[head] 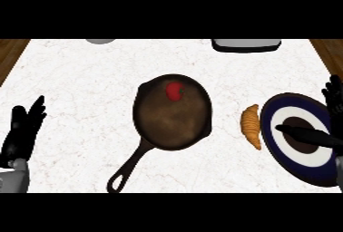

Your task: Pick the tomato from the plate and place it in the pan

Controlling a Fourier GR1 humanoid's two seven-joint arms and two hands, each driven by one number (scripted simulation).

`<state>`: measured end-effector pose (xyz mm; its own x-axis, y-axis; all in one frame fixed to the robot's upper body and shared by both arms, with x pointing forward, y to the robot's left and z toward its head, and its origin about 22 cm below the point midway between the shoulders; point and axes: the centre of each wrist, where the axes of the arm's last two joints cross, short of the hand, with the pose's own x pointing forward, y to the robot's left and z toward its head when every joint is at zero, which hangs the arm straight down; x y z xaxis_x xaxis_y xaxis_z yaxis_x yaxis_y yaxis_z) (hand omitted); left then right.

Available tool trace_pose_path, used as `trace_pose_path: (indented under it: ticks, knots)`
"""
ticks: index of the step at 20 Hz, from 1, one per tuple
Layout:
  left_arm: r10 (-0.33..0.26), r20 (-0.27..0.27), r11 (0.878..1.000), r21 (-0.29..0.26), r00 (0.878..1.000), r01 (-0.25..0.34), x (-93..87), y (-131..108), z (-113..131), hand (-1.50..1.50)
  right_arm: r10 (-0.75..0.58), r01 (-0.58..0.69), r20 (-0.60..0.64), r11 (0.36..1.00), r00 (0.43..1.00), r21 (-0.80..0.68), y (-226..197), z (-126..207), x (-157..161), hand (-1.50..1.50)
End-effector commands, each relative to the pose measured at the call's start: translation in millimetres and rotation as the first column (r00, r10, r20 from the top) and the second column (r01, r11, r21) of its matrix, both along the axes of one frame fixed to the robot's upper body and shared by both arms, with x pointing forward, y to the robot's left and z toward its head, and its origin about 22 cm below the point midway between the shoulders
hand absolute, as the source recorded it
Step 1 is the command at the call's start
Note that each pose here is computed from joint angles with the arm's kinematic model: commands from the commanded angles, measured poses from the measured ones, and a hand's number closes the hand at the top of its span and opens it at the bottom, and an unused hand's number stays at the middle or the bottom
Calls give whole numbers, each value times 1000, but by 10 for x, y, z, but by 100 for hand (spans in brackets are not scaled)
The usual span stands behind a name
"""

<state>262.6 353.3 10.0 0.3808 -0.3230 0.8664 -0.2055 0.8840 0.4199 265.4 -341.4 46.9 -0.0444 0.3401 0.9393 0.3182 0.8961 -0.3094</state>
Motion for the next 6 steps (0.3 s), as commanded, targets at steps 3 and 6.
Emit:
trace_pose_path:
  ticks: [3, 6]
  knots:
    - [-25, -1, 1000, 0, 1000, 25, -73, -30, -29, 0, 7, -7, -2, 999, 1000, -41, -518, 31, -486, -150]
    - [3, -2, 1000, 7, 1000, -3, -46, 38, -58, 0, 18, -18, 9, 999, 1000, -48, -718, 271, -656, -150]
